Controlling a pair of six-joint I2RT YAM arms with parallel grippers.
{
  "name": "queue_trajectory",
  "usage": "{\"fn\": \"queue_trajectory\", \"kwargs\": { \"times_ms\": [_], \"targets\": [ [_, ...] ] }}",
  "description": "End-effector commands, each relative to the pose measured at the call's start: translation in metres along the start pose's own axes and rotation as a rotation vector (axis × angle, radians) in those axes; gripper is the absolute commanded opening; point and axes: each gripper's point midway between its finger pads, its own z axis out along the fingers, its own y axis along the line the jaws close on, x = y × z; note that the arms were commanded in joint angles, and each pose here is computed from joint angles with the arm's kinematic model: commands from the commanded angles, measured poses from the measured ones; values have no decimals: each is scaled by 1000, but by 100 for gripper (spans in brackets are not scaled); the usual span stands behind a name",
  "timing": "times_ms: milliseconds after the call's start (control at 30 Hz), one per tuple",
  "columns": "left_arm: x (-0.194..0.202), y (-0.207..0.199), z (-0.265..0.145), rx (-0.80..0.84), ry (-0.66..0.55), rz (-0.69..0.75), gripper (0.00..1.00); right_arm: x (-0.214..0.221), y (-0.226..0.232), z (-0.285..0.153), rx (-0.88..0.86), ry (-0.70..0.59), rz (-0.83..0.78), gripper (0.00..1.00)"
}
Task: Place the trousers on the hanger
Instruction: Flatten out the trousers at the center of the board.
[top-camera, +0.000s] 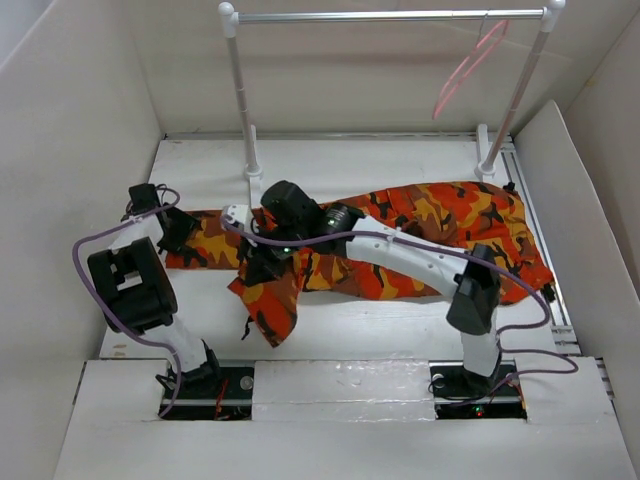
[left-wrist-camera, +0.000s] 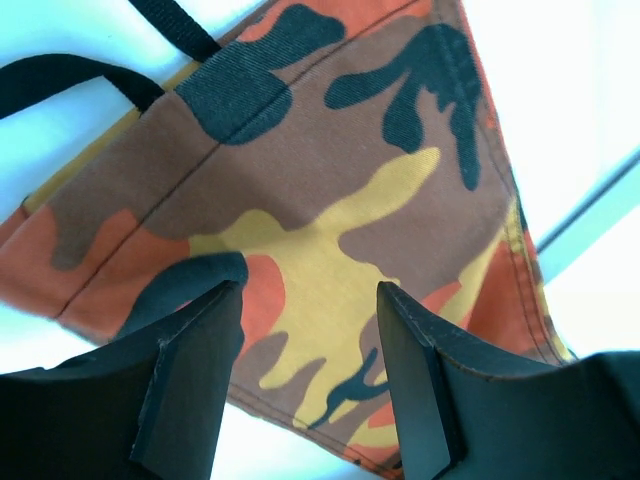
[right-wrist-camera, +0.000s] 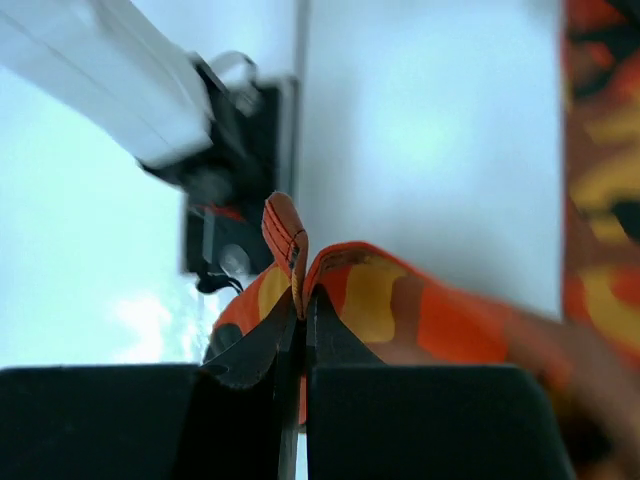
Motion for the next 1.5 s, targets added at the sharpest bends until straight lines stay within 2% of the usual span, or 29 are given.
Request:
{"fn": "queue_trajectory", "kwargs": {
  "times_ms": [0, 33, 67, 100, 133, 167, 200, 267, 300, 333, 400, 433, 500, 533, 567, 600, 633, 733, 767, 800, 833, 867, 933, 1000, 1033, 1133, 1267, 1467],
  "targets": [
    [-30, -24, -41, 54, -116, 41, 53, -23, 34, 31, -287, -60, 1, 0],
    [-34, -27, -49, 55, -131, 46, 53, -52, 37, 28, -303, -122, -25, 0],
    [-37, -30, -61, 54, -147, 59, 53, -68, 37, 30, -311, -157, 14, 0],
    [-42, -30, -69, 41, -170, 66, 54, -61, 27, 51, -314, -141, 54, 8],
    [-44, -29, -75, 33, -185, 72, 54, -62, 21, 59, -304, -141, 89, 18],
    [-44, -28, -88, 26, -200, 88, 55, -71, 7, 62, -264, -161, 117, 44],
    [-46, -21, -92, -4, -222, 90, 55, -71, 4, 71, -278, -165, 169, 54],
    [-38, -11, -109, -16, -247, 99, 56, -56, -21, 80, -302, -147, 231, 63],
    [-35, -4, -113, -36, -262, 112, 56, -45, -32, 80, -288, -131, 269, 64],
    [-33, 14, -127, -80, -327, 135, 57, -40, -49, 56, -229, -185, 268, 66],
    [-30, 19, -130, -88, -332, 145, 58, -39, -55, 43, -194, -205, 264, 66],
    [-21, 26, -130, -90, -322, 156, 57, -58, -62, 4, -132, -272, 232, 66],
    [-10, 32, -124, -86, -283, 176, 57, -25, -76, -16, -50, -231, 221, 59],
    [2, 39, -115, -105, -243, 188, 58, -35, -76, -46, 32, -269, 178, 45],
    [5, 44, -109, -119, -230, 187, 58, -21, -88, -62, 93, -255, 160, 36],
    [10, 48, -103, -128, -207, 178, 57, 11, -94, -65, 131, -205, 195, 21],
    [20, 57, -92, -158, -152, 172, 58, 16, -91, -89, 200, -204, 166, 0],
    [49, 54, -81, -107, -43, 177, 57, 83, -97, -118, 363, -89, 204, 0],
    [53, 54, -82, -105, -45, 188, 57, 79, -89, -148, 422, -134, 187, 0],
    [59, 49, -85, -80, -61, 204, 57, 121, -86, -168, 529, -84, 239, 24],
    [61, 47, -85, -69, -52, 204, 57, 121, -86, -169, 530, -84, 239, 24],
    [64, 44, -87, -48, -42, 204, 57, 117, -73, -195, 589, -136, 213, 31],
    [67, 35, -92, -12, -30, 205, 57, 155, -70, -213, 662, -114, 263, 43],
    [69, 35, -92, -12, -25, 186, 59, 159, -55, -237, 686, -183, 258, 45],
    [78, 34, -88, 7, 15, 161, 59, 173, -48, -233, 658, -170, 280, 46],
    [93, 32, -75, 40, 83, 100, 59, 178, -33, -237, 637, -199, 277, 48],
    [100, 19, -63, 94, 120, 6, 60, 185, -24, -223, 569, -182, 274, 48],
    [115, -24, -58, 140, 149, 22, 60, 192, -20, -211, 566, -127, 260, 48]
  ]
}}
